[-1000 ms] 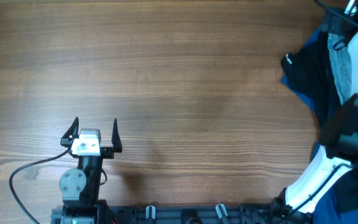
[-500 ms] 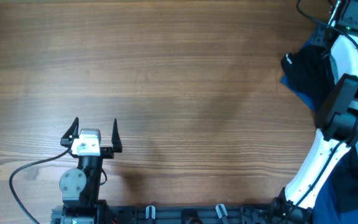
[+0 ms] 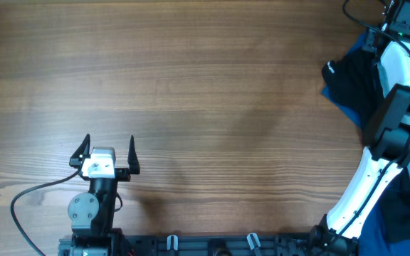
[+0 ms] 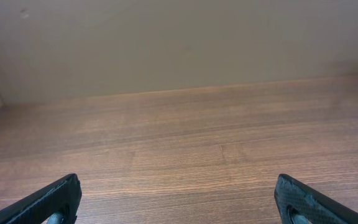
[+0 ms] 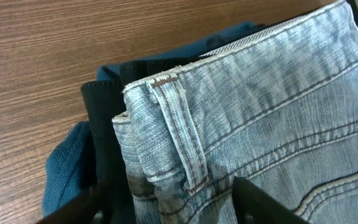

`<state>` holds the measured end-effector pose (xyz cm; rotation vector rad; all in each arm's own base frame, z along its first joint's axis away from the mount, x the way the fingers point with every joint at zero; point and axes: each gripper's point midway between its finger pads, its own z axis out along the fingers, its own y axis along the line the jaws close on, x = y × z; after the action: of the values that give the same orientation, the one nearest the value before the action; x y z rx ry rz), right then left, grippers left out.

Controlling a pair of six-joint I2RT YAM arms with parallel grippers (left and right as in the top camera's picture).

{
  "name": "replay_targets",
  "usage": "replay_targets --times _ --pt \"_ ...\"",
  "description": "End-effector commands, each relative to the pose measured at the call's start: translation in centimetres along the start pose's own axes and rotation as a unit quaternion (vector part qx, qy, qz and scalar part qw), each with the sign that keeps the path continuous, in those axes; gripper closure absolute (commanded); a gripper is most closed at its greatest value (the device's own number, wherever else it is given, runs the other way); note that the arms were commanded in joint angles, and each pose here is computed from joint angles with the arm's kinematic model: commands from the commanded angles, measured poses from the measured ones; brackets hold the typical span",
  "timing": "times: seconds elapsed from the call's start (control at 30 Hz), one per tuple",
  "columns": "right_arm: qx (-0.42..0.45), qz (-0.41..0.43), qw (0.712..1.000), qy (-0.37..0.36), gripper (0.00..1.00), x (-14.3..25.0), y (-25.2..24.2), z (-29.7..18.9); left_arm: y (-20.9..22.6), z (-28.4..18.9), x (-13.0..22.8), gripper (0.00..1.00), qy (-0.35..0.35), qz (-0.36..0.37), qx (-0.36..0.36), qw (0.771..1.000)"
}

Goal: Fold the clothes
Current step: 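Reach the right gripper to the light blue jeans on the pile, then grasp the jeans waistband with the right gripper and lift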

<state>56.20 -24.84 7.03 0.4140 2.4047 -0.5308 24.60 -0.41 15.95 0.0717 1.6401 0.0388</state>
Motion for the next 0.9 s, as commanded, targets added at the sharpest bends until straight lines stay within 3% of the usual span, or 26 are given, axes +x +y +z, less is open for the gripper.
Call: replay_targets --times 0.0,0.17,0.4,0.57,0.87 --pt "0.014 0.000 1.000 0.008 0.25 0.6 -0.5 1.1 -0.2 0.0 0.2 0.00 0.001 0.006 0.006 1.000" --pt "0.013 -0.037 0.999 0.024 0.25 2.1 0.0 2.4 -0.2 0.0 0.2 0.00 0.001 0.006 0.006 1.000" --pt "0.067 -0.038 0.997 0.014 0.66 1.3 -2.0 2.2 -0.2 0.0 0.2 0.00 0.001 0.006 0.006 1.000" --pt "0.069 -0.029 0.997 -0.014 0.70 -1.1 -2.5 0.0 -0.2 0.0 0.2 0.00 0.001 0.006 0.006 1.000" --pt "0.076 -0.013 0.995 -0.064 0.96 -5.2 -4.2 -4.7 -0.2 0.0 0.2 0.00 0.001 0.006 0.006 1.000"
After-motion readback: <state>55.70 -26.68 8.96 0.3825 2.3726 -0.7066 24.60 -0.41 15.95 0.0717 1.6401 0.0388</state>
